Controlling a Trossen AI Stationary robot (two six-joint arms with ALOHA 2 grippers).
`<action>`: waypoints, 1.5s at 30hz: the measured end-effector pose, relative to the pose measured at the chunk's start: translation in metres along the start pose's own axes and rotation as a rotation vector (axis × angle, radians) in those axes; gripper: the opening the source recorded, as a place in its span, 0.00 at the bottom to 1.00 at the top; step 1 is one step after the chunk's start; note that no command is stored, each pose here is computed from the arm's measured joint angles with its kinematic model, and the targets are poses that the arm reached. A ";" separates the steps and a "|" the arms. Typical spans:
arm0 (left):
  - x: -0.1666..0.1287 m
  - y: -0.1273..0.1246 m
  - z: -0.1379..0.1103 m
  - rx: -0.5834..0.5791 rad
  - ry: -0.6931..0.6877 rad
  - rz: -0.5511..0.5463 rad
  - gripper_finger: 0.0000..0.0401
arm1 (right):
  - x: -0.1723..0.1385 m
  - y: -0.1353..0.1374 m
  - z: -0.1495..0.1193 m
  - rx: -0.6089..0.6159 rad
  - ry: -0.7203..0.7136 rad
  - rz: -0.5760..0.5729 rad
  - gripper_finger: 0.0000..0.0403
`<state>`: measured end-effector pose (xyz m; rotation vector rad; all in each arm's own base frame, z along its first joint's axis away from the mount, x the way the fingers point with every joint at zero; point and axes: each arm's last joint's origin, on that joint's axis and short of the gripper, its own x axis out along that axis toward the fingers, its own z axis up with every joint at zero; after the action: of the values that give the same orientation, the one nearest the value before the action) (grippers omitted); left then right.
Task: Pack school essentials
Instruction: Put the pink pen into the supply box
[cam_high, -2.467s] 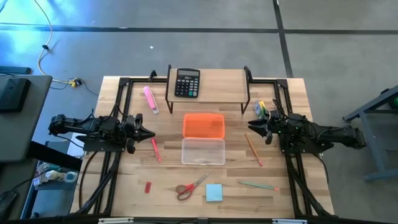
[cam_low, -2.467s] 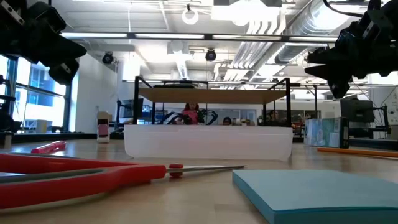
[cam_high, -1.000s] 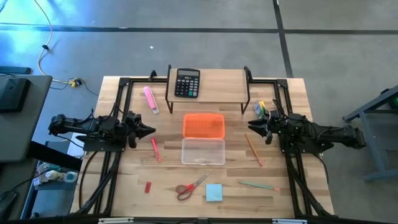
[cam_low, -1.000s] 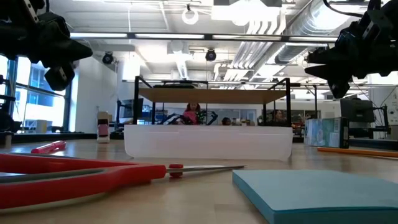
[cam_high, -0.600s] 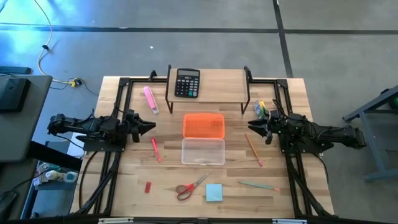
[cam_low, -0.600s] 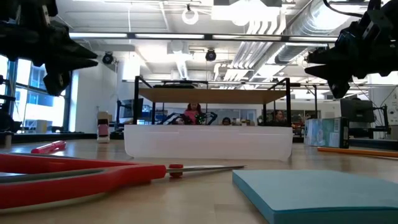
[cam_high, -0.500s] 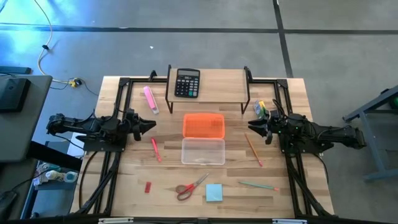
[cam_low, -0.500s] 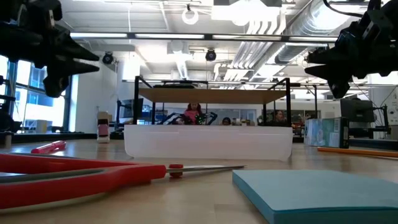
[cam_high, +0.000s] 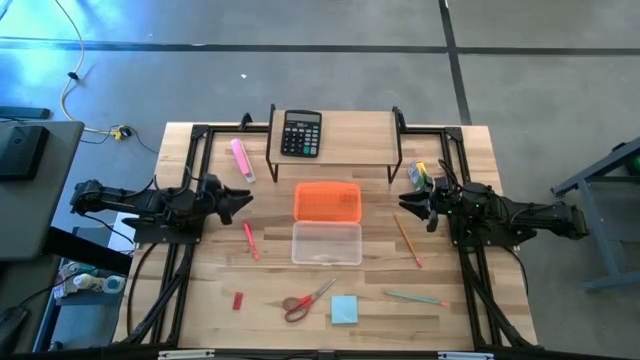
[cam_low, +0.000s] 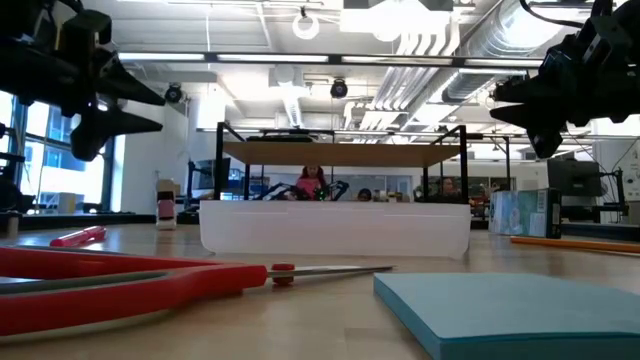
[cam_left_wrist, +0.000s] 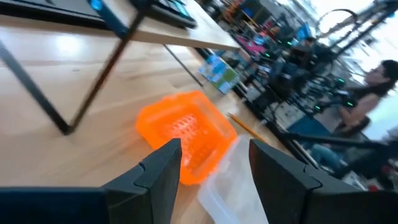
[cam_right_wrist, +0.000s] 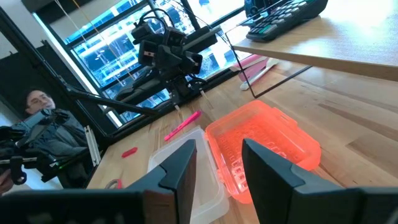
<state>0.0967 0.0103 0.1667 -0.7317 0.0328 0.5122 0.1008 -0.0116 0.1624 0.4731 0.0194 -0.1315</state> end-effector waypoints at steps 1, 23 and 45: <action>0.000 0.000 0.000 0.009 0.004 -0.007 0.44 | 0.000 0.000 0.000 0.000 0.000 0.000 0.30; -0.009 -0.036 0.043 -0.149 -0.104 -0.012 0.44 | 0.000 0.000 0.000 0.000 0.000 0.000 0.30; 0.008 -0.078 0.068 -0.374 0.238 0.451 0.44 | 0.000 0.000 0.000 0.000 0.000 0.000 0.30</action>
<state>0.1298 0.0086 0.2649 -1.1591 0.3379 0.8719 0.1008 -0.0116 0.1625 0.4731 0.0192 -0.1317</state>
